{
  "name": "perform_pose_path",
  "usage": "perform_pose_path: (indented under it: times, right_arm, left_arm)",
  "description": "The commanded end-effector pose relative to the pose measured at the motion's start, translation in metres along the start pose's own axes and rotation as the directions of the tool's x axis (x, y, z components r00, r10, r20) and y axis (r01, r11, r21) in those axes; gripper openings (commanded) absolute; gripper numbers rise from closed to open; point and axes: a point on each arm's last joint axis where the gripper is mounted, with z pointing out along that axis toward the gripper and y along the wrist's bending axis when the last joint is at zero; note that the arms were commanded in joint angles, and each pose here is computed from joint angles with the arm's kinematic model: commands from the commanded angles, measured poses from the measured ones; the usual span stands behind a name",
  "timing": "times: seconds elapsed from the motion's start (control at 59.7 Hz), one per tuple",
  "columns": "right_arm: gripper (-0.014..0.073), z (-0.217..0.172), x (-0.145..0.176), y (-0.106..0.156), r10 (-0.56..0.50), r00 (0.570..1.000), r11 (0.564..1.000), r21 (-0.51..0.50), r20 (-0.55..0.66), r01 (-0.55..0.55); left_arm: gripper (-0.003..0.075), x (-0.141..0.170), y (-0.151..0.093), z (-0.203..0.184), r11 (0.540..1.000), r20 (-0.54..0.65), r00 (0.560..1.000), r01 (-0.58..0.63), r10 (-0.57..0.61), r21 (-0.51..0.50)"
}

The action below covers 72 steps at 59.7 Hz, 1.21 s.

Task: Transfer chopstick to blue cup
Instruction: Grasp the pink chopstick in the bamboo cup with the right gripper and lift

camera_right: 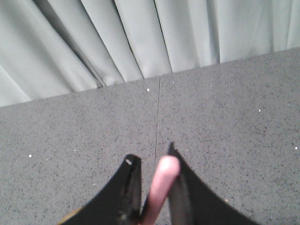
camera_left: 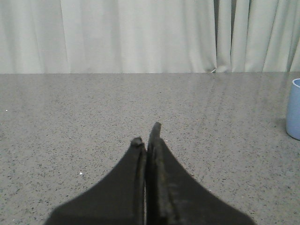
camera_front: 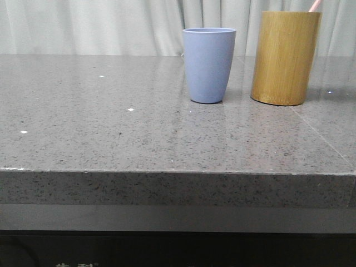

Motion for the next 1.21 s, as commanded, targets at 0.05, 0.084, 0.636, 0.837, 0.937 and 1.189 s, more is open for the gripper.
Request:
perform_pose_path:
  times: [0.05, 0.084, 0.636, 0.837, 0.937, 1.189]
  right_arm:
    - [-0.0003, -0.011, -0.032, 0.015, -0.002, 0.986, 0.999, -0.052, 0.169, 0.011]
    - [-0.0013, -0.011, -0.033, 0.018, -0.002, 0.985, 0.998, -0.061, 0.173, 0.013]
    - [-0.0017, -0.059, -0.107, 0.068, -0.225, 0.940, 0.954, -0.138, 0.258, 0.267]
    - [-0.0017, -0.085, -0.138, 0.096, -0.206, 0.928, 0.939, -0.205, 0.310, 0.277]
    - [-0.0017, -0.092, -0.138, 0.113, -0.186, 0.921, 0.921, -0.266, 0.341, 0.284]
    - [-0.0017, -0.068, -0.100, 0.153, -0.210, 0.952, 0.876, -0.390, 0.224, 0.285]
  left_arm:
    - [-0.0019, -0.015, 0.000, -0.002, 1.000, 0.098, 0.995, 0.008, -0.007, -0.002]
    - [-0.0019, -0.015, 0.000, -0.002, 1.000, 0.098, 0.995, 0.008, -0.007, -0.002]
    - [-0.0019, -0.015, 0.000, -0.002, 1.000, 0.098, 0.995, 0.008, -0.007, -0.002]
    - [-0.0019, -0.015, 0.000, -0.002, 1.000, 0.098, 0.995, 0.008, -0.007, -0.002]
    - [-0.0019, -0.015, 0.000, -0.002, 1.000, 0.098, 0.995, 0.008, -0.007, -0.002]
    - [-0.0019, -0.015, 0.000, -0.002, 1.000, 0.098, 0.995, 0.008, -0.007, -0.002]
